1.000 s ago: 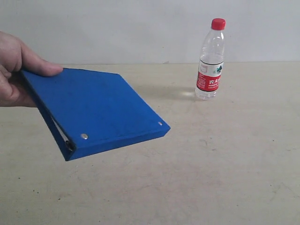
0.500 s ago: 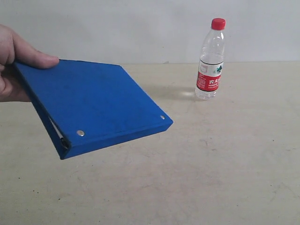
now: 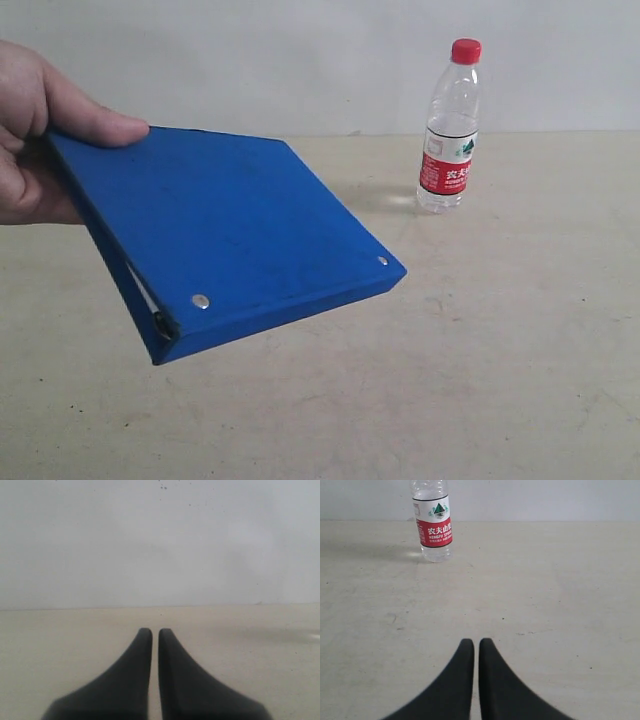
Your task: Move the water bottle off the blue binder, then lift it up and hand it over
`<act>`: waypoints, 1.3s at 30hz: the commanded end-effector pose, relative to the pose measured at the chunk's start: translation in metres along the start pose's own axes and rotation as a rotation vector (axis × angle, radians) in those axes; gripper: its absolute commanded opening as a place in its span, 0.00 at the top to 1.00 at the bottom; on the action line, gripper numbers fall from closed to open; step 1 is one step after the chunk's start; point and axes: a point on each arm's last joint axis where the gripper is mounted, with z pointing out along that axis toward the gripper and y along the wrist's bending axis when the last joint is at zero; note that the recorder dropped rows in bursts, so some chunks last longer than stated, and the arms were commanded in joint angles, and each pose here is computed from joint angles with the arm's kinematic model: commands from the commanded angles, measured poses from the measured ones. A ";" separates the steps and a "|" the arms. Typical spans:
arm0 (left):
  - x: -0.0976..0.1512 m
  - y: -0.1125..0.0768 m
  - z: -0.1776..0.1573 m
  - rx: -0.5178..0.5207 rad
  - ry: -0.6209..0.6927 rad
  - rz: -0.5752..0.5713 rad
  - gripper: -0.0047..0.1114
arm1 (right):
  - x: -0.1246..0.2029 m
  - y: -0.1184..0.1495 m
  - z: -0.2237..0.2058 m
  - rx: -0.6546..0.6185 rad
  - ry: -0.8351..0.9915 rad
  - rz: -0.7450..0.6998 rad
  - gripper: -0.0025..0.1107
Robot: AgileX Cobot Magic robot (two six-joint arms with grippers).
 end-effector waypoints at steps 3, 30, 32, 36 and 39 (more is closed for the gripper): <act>0.000 0.001 -0.001 -0.015 -0.011 -0.005 0.92 | -0.001 0.000 -0.001 -0.003 -0.012 0.002 0.97; -0.007 0.003 -0.006 -0.032 -0.057 -0.209 0.92 | -0.001 0.000 -0.001 -0.003 -0.012 0.002 0.97; 0.000 0.005 -0.005 -0.051 -0.018 -0.291 0.92 | -0.001 0.000 -0.001 -0.003 -0.012 0.002 0.97; 0.016 0.010 -0.007 -0.137 0.130 -0.308 0.92 | -0.001 0.000 -0.001 -0.003 -0.012 0.002 0.97; 0.031 0.013 -0.011 -0.189 0.298 -0.231 0.92 | -0.001 0.000 -0.001 -0.003 -0.012 0.002 0.97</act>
